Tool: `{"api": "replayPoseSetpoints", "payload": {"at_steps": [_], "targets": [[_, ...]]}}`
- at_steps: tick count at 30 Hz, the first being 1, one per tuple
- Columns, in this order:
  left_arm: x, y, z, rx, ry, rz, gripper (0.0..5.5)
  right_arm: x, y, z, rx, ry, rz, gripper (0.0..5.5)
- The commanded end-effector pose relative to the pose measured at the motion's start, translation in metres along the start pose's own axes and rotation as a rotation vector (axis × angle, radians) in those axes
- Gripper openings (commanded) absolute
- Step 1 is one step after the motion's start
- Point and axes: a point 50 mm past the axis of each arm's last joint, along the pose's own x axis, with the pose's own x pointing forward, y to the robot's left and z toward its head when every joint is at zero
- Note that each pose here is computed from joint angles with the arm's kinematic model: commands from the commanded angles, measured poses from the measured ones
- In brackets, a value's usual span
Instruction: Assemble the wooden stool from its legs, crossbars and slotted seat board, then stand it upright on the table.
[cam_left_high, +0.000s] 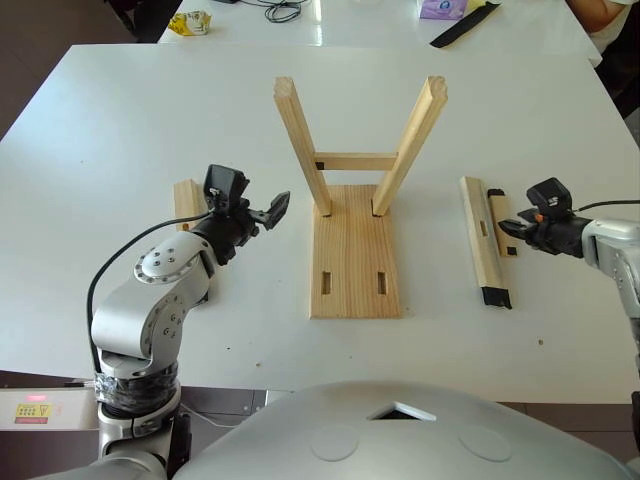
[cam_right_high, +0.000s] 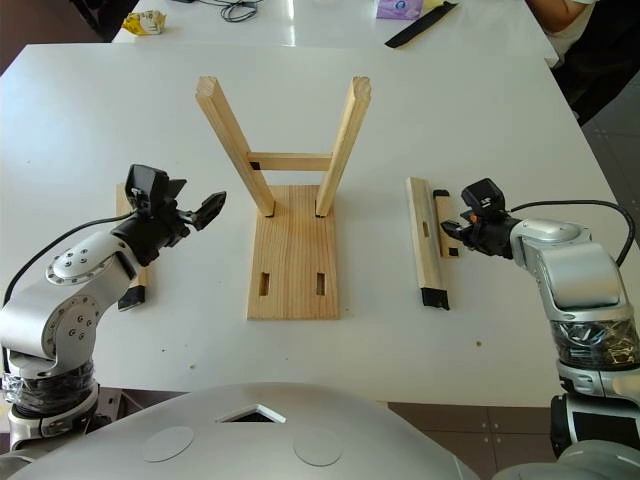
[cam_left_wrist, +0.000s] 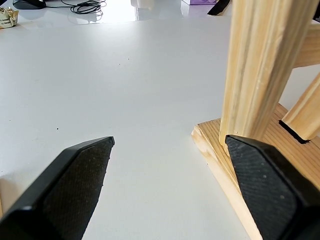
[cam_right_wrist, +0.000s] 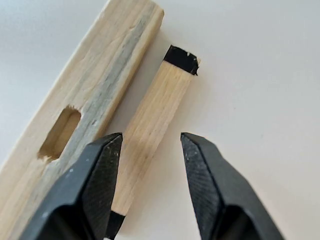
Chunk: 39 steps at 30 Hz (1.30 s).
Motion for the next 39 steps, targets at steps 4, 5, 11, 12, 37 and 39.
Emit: {"api": "replayPoseSetpoints", "payload": {"at_steps": [4,5,11,12,37,39], "targets": [[-0.001,-0.001,-0.001,0.005,-0.001,0.021,4.13,-0.002,0.008,-0.004,-0.035,0.021,0.027,2.19],[-0.001,-0.002,-0.001,0.004,0.000,0.021,4.13,-0.002,0.009,-0.004,-0.039,0.023,0.029,2.19],[-0.001,-0.003,-0.002,-0.001,-0.001,0.021,4.13,-0.001,0.007,-0.012,-0.044,0.058,0.023,2.19],[-0.001,-0.003,-0.002,-0.001,0.000,0.020,4.13,-0.001,0.007,-0.014,-0.044,0.066,0.023,2.19],[0.002,-0.004,-0.001,0.009,0.004,0.000,4.11,0.017,0.011,-0.044,-0.013,0.132,0.038,1.48],[0.003,-0.004,-0.001,0.009,0.003,0.000,4.11,0.018,0.011,-0.043,-0.012,0.128,0.039,1.35]]}}
